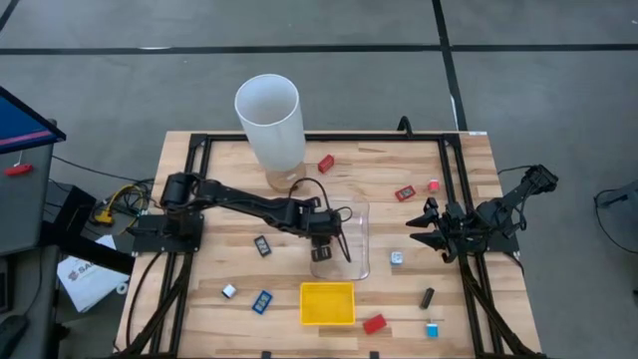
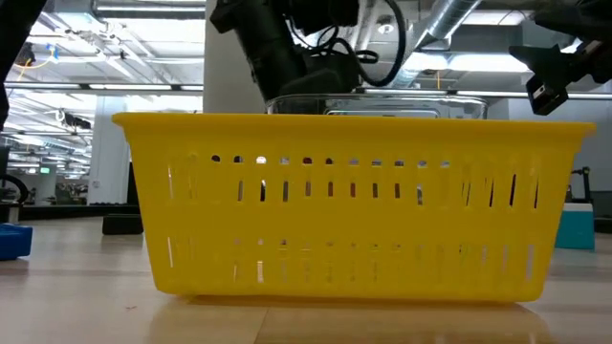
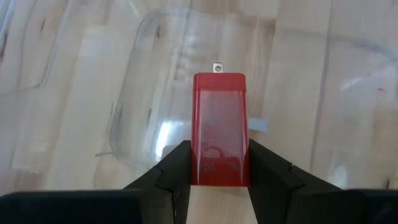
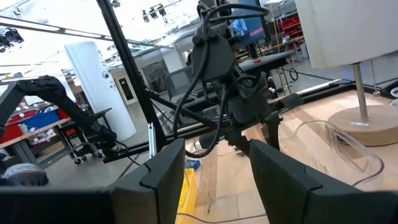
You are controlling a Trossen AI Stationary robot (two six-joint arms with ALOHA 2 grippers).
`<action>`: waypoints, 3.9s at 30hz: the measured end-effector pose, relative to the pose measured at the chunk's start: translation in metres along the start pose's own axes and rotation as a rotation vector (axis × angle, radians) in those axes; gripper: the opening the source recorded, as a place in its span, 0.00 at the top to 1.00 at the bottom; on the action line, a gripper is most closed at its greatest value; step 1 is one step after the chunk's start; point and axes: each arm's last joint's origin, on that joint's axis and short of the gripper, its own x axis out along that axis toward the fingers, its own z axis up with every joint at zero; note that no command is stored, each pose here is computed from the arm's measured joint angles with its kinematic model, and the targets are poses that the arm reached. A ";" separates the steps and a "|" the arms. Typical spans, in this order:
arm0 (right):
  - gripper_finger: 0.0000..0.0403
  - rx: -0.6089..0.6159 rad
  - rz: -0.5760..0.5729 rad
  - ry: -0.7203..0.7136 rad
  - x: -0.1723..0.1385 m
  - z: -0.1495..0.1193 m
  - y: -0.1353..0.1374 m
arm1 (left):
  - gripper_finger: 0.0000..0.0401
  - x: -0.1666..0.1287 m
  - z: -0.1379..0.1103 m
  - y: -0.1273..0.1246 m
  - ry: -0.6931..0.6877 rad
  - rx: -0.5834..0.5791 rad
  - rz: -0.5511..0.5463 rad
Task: Pick & Place Office items
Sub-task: Put the bottom red charger adapter into the transparent bin
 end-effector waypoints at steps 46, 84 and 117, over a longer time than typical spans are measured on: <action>0.57 0.007 0.001 -0.016 0.000 0.002 0.000 | 0.71 -0.032 -0.036 -0.025 0.099 0.045 -0.138; 0.57 -0.001 0.000 -0.015 0.000 0.002 0.000 | 0.71 -0.025 0.009 0.041 -0.238 -0.054 0.076; 0.57 -0.008 0.001 -0.013 0.000 0.001 0.000 | 0.71 -0.031 -0.008 -0.009 -0.161 0.062 -0.071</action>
